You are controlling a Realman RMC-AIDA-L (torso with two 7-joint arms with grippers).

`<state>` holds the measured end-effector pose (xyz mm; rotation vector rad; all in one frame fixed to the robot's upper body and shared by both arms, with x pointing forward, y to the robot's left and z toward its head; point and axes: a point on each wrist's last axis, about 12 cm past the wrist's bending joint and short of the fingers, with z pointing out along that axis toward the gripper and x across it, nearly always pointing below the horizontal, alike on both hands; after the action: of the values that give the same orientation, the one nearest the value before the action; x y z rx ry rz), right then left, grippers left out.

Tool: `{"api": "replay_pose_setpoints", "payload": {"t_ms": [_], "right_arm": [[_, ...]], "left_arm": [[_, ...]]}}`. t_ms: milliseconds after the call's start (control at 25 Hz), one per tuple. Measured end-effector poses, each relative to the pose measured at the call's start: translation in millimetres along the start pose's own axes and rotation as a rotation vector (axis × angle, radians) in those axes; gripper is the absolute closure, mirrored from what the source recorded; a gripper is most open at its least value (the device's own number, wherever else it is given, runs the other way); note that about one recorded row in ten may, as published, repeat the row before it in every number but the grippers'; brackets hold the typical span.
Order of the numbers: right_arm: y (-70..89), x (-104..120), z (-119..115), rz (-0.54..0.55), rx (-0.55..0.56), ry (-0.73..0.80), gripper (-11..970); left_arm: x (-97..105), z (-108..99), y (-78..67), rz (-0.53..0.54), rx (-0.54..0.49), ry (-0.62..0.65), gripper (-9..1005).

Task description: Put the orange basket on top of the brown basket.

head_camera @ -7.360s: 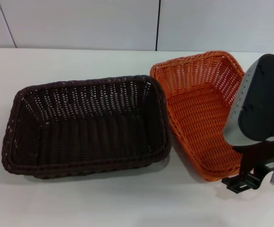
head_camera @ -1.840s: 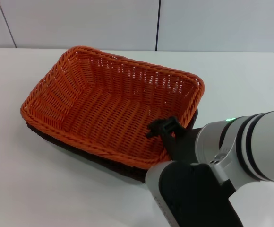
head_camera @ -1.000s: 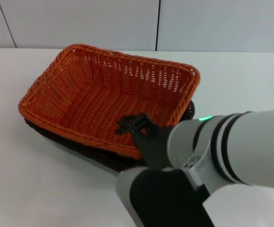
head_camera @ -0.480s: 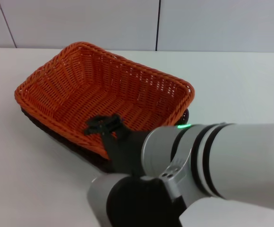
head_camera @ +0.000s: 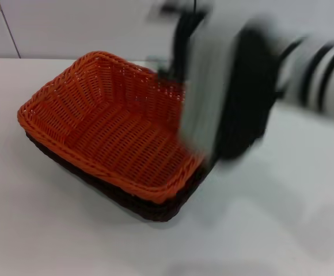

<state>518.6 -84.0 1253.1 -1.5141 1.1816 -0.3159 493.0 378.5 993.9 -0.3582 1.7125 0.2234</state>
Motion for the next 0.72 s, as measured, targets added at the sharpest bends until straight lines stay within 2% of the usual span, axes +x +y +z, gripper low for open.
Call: {"api": "replay_pose_setpoints", "payload": {"t_ms": [40, 80, 160, 200, 240, 280, 320, 360, 400, 440, 480, 520, 600, 640, 680, 720], "right_arm": [[-19.8, 25, -3, 0.146, 0.161, 0.006, 228], [-19.8, 25, -3, 0.146, 0.161, 0.006, 228], [-27.3, 49, -9, 0.292, 0.294, -0.006, 228], [-27.5, 61, -14, 0.369, 0.364, -0.022, 228], [-19.2, 86, -27, 0.517, 0.488, -0.05, 228], [-19.2, 86, -27, 0.517, 0.488, -0.05, 228], [-5.6, 108, -43, 0.643, 0.607, -0.082, 228], [-5.6, 108, -43, 0.643, 0.607, -0.082, 228], [4.3, 119, -53, 0.709, 0.668, -0.101, 228], [30.1, 142, -74, 0.833, 0.793, -0.138, 228], [30.1, 142, -74, 0.833, 0.793, -0.138, 228], [42.6, 151, -83, 0.868, 0.856, -0.157, 228], [74.5, 171, -104, 0.922, 1.007, -0.179, 228], [111.0, 189, -126, 0.966, 1.185, -0.177, 228], [111.0, 189, -126, 0.966, 1.185, -0.177, 228], [133.0, 200, -137, 0.978, 1.284, -0.151, 228]], "left_arm": [[0, 0, -0.2, 0.001, 0.0, 0.0, 198], [0, 0, -0.2, 0.001, 0.0, 0.0, 198], [0, 0, -0.2, 0.001, 0.0, -0.001, 198], [0, 0, -0.3, 0.001, 0.0, -0.004, 198], [-2, -1, -0.5, -0.005, -0.001, -0.019, 198], [-2, -1, -0.7, -0.006, -0.001, -0.028, 198], [-3, -1, -1.1, -0.007, 0.0, -0.037, 198], [-3, -1, -1.1, -0.007, 0.0, -0.037, 198], [-5, -2, -1.4, -0.008, 0.0, -0.052, 198], [-8, -2, -2.2, -0.01, 0.002, -0.084, 198], [-9, -2, -2.2, -0.011, 0.002, -0.092, 198], [-10, -2, -2.3, -0.011, 0.003, -0.102, 198], [-13, -4, -2.0, -0.013, 0.004, -0.136, 198], [-15, -6, -2.0, -0.012, 0.009, -0.158, 198], [-15, -6, -2.0, -0.012, 0.009, -0.158, 198], [-16, -8, -2.1, -0.012, 0.014, -0.173, 198]]}}
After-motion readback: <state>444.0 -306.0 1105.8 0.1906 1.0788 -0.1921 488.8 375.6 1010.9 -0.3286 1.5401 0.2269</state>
